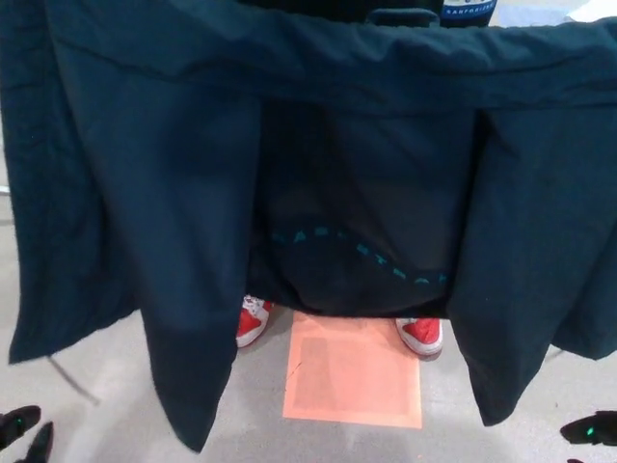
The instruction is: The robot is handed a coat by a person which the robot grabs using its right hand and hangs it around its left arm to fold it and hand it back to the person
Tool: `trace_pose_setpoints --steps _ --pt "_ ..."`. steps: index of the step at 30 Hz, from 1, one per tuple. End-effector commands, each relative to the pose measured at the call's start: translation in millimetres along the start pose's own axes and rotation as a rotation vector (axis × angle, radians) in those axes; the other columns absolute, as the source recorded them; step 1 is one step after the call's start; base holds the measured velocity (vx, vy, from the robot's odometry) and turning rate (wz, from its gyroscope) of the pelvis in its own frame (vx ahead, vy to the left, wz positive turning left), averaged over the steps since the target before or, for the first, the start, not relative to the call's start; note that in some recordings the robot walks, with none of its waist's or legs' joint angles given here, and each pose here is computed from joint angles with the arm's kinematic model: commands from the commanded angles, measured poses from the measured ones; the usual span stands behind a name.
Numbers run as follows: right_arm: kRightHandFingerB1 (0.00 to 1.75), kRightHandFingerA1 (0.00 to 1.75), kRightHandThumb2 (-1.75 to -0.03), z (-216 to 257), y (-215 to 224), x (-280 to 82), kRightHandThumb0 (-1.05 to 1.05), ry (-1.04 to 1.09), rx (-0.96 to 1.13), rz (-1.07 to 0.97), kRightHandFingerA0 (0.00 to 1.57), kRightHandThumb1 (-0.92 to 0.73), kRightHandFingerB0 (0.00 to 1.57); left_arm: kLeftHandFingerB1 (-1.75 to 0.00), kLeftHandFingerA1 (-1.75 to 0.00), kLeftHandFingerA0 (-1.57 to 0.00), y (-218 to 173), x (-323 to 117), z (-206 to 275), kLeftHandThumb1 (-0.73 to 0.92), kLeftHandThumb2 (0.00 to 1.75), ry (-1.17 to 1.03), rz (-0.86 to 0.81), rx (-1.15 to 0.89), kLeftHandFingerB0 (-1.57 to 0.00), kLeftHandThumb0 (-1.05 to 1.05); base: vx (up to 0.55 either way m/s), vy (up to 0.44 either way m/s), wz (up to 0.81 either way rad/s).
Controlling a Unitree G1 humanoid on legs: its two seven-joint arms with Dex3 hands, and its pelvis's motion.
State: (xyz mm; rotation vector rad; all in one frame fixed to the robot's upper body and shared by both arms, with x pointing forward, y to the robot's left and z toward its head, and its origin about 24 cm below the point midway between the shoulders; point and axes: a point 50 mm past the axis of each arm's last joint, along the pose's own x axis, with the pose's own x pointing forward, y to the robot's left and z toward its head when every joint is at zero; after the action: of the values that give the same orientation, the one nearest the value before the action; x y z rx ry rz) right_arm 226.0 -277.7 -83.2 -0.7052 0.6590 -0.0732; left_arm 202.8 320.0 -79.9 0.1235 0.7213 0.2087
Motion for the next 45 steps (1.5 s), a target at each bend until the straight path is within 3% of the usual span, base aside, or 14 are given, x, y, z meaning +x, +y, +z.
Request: trace_pose_setpoints --steps 1,2,4,6,9,11,19,22,29,30,31,33,36,45 --pt "0.38 0.42 -0.6 -1.0 -2.5 -1.8 -0.43 -0.031 0.075 -0.042 0.57 -0.66 0.44 -0.47 -0.47 -0.01 7.2 -2.2 1.8 0.58 1.11 -0.034 -0.006 -0.027 -0.01 -0.34 0.08 -0.003 0.02" --pt "0.37 0.4 -0.6 -0.4 -3.2 -1.2 -0.48 -0.028 0.087 -0.038 0.52 -0.66 0.41 -0.31 -0.35 -0.22 6.8 -2.0 2.0 0.86 0.65 -0.04 0.0 -0.064 -0.16 -0.63 0.0 0.0 0.0" --pt "0.45 0.54 -0.95 -0.4 -3.4 -1.6 -0.55 -0.04 0.09 -0.019 0.37 -0.58 0.19 -0.32 -0.35 -0.21 7.0 -2.1 1.8 0.86 0.65 -0.039 -0.001 -0.058 -0.16 -0.63 0.0 0.0 0.0" --pt "0.32 0.35 -0.63 -1.5 -3.6 -1.9 -0.65 -0.042 0.09 0.003 0.37 -0.76 0.27 -0.32 -0.36 -0.24 7.4 -2.3 1.2 0.86 0.65 -0.037 0.006 -0.041 -0.19 -0.64 0.0 0.0 0.0" --pt "0.46 0.46 -1.06 -3.2 -3.5 -3.1 -0.36 -0.054 0.084 0.056 0.0 -0.5 0.0 -0.48 -0.48 0.0 7.4 -3.4 -0.5 0.61 1.13 -0.026 -0.032 0.015 0.0 -0.34 0.0 0.0 0.0" --pt "0.24 0.28 -0.67 -8.8 -1.8 -6.3 -0.75 -0.059 0.057 0.085 0.13 -0.86 0.11 -0.48 -0.48 0.0 7.2 -5.4 -7.7 0.6 1.12 -0.008 -0.03 -0.024 0.0 -0.34 0.0 0.0 0.0" --pt "0.47 0.48 -1.04 21.9 -3.0 -20.8 -0.39 -0.393 0.155 0.009 0.0 -0.41 0.0 -0.31 -0.34 -0.22 7.2 -9.1 -15.5 0.86 0.65 -0.025 -0.019 -0.065 -0.19 -0.64 0.06 0.0 0.01" --pt "0.33 0.34 -0.64 58.8 -11.0 -48.5 -0.64 -0.705 0.244 -0.087 0.27 -0.81 0.25 -0.31 -0.34 -0.21 8.5 -9.4 -15.2 0.86 0.65 -0.03 -0.009 -0.071 -0.18 -0.62 0.0 0.0 0.0" --pt "0.46 0.52 -1.04 120.2 -48.1 -143.0 -0.74 -1.185 0.387 -0.171 0.32 -0.69 0.23 -0.32 -0.35 -0.2 13.3 -9.1 -11.2 0.87 0.66 -0.037 0.0 -0.082 -0.16 -0.61 0.0 0.0 0.0" --pt "0.45 0.53 -1.05 128.6 -56.4 -157.0 -0.74 -1.239 0.408 -0.147 0.33 -0.69 0.2 -0.47 -0.48 -0.01 14.0 -9.1 -10.1 0.61 1.12 -0.043 0.001 -0.082 -0.01 -0.34 0.0 0.0 0.0" --pt "0.45 0.53 -1.05 133.3 -61.7 -165.4 -0.73 -1.274 0.419 -0.136 0.32 -0.67 0.19 -0.32 -0.35 -0.2 14.2 -9.1 -9.7 0.86 0.66 -0.047 0.002 -0.087 -0.17 -0.6 0.0 0.0 0.0" --pt "0.36 0.4 -0.65 138.7 -68.9 -176.7 -0.73 -1.32 0.427 -0.131 0.37 -0.83 0.31 -0.31 -0.35 -0.22 14.3 -9.0 -9.7 0.86 0.65 -0.047 0.006 -0.093 -0.17 -0.6 0.0 0.0 0.0" --pt "0.44 0.54 -1.05 153.5 -89.8 -206.0 -0.71 -1.453 0.409 -0.135 0.32 -0.64 0.14 -0.3 -0.34 -0.22 14.7 -9.3 -11.7 0.87 0.66 -0.022 0.004 -0.045 -0.15 -0.63 0.0 0.0 0.0" --pt "0.35 0.39 -0.7 198.6 -127.8 -262.5 -0.85 -1.779 0.406 -0.169 0.43 -0.69 0.34 -0.32 -0.36 -0.24 14.9 -11.0 -15.4 0.84 0.65 -0.024 0.008 -0.066 -0.2 -0.65 0.0 0.0 0.0"
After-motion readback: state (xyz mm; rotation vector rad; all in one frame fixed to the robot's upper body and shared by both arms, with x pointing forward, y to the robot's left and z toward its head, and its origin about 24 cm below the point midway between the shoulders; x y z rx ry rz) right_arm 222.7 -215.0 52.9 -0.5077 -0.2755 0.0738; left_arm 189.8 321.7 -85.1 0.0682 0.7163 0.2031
